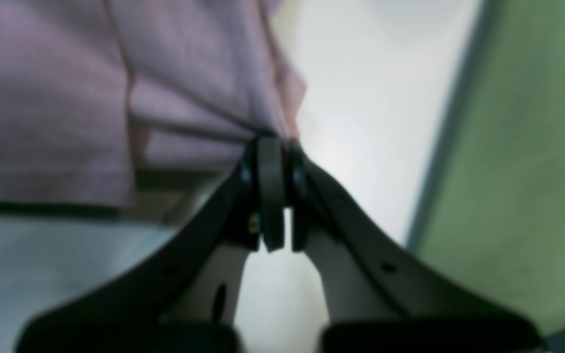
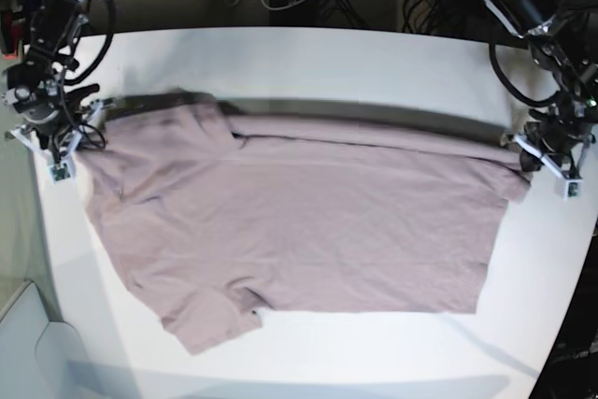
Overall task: Layout the t-shirt on the table in an organized manner, then fold the t-shirt properly
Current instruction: 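Lift the shirt edge with both grippers and drag it toward the collar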
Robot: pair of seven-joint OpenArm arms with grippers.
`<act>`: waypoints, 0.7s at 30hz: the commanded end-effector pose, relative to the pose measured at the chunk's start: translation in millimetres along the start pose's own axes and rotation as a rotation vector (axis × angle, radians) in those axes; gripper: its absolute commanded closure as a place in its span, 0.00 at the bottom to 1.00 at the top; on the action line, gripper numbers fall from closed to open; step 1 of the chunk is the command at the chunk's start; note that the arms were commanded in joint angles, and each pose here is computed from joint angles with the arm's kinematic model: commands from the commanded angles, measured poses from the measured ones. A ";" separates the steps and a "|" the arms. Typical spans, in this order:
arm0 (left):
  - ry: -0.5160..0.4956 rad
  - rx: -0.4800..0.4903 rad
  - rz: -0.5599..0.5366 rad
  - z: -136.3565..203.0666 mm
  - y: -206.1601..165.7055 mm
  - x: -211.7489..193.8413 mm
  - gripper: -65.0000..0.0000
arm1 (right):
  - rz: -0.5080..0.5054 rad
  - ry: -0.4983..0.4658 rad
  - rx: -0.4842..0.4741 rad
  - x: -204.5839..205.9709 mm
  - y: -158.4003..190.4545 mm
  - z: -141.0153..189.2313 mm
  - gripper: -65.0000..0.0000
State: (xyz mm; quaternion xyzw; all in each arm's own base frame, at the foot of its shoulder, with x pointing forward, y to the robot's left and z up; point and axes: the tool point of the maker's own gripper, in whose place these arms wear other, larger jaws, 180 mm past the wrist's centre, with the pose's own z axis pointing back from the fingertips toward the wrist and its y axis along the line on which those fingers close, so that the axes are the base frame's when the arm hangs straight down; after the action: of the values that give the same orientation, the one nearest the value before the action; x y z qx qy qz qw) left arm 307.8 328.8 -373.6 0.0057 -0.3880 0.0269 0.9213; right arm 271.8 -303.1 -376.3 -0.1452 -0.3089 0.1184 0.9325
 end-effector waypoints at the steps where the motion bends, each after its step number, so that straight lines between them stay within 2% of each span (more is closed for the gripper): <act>1: -0.071 0.045 -0.032 10.6 12.1 29.4 1.00 | 0.021 -0.037 -0.062 15.3 -21.7 7.6 1.00; 6: -0.132 0.056 -0.051 17.1 5.4 68.9 1.00 | 0.089 -0.093 -0.082 47.2 -31.3 10.2 1.00; 11: -0.173 0.046 -0.056 15.6 -0.2 99.7 1.00 | 0.170 -0.148 -0.070 81.8 -26.0 8.8 1.00; 15: -0.142 -0.016 -0.078 -3.2 -18.2 104.2 1.00 | 0.205 -0.195 -0.065 110.9 -21.3 9.5 1.00; 18: -0.123 -0.045 -0.051 -14.6 -22.4 104.3 1.00 | 0.210 -0.165 -0.080 126.6 -30.7 6.2 1.00; 21: -0.090 -0.065 -0.031 -23.1 -24.3 94.4 1.00 | 0.242 -0.061 -0.076 121.3 -35.1 -4.7 1.00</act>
State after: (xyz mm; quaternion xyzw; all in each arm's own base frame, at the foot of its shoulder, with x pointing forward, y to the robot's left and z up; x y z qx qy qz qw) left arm 381.0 302.7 -341.3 -0.0254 -0.4027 -0.0005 0.9150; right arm 369.7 -292.9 -313.9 -0.1995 -0.3096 0.2284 0.9012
